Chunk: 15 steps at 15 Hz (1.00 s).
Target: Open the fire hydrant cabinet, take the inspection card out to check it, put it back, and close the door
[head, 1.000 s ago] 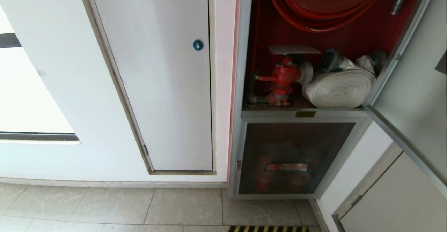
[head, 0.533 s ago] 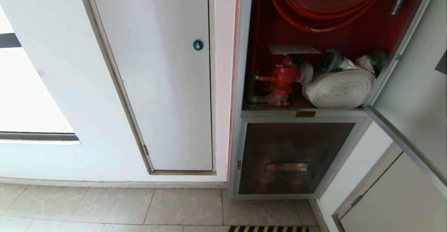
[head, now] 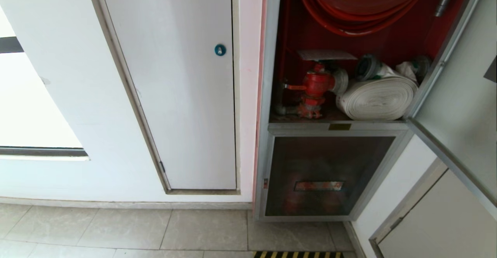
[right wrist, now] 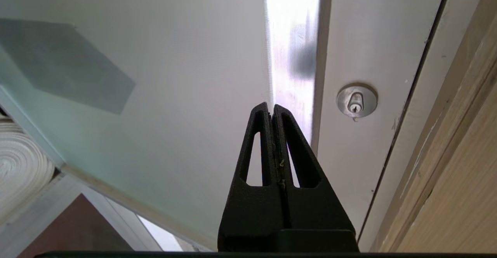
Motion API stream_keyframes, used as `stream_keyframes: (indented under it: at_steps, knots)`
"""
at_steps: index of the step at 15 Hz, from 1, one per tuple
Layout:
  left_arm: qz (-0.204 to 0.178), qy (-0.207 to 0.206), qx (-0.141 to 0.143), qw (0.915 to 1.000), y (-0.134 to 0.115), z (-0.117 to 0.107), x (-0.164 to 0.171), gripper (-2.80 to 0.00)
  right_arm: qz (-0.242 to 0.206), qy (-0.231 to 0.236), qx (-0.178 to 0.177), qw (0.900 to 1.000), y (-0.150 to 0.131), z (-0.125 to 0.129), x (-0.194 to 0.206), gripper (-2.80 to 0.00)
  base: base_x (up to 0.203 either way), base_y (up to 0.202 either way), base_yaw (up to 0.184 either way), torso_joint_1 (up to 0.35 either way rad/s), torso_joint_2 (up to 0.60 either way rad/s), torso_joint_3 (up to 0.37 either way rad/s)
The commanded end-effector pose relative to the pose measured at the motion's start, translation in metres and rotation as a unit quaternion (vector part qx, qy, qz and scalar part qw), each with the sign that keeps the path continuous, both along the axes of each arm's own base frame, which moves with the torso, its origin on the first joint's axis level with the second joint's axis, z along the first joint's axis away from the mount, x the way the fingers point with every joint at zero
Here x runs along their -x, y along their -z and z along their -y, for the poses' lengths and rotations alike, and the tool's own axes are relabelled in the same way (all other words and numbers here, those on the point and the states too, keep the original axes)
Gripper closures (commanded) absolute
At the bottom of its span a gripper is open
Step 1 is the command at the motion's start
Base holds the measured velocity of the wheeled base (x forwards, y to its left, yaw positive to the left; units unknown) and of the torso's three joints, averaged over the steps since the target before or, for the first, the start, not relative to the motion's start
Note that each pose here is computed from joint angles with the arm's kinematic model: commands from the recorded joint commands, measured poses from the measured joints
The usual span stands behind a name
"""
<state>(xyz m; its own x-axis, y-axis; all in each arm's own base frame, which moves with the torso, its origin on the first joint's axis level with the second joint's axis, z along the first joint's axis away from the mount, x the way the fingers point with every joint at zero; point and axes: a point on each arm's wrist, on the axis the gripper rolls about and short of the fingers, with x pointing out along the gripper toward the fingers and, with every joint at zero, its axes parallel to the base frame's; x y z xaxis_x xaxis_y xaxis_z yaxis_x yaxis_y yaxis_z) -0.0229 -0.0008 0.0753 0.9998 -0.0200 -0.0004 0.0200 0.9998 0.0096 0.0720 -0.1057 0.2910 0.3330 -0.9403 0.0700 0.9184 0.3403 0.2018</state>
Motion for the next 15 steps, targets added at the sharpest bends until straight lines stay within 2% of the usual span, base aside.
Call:
stream_keyframes:
  at_steps: [1,10,15]
  knots:
    - [-0.001,0.0,0.0,1.0,0.0,0.0,0.0,0.0,-0.001,0.008,-0.004,1.0,0.0,0.006,0.0,0.0,0.0,0.0,0.0,0.0,0.0,0.0]
    - [-0.001,0.0,0.0,1.0,0.0,0.0,0.0,0.0,-0.003,0.017,-0.015,1.0,-0.003,0.029,0.0,0.0,0.0,0.0,0.0,0.0,0.0,0.0]
    - [-0.001,0.0,0.0,1.0,0.0,0.0,0.0,0.0,0.007,0.019,0.003,1.0,-0.005,0.027,0.005,0.0,0.0,0.0,0.0,0.0,0.0,0.0]
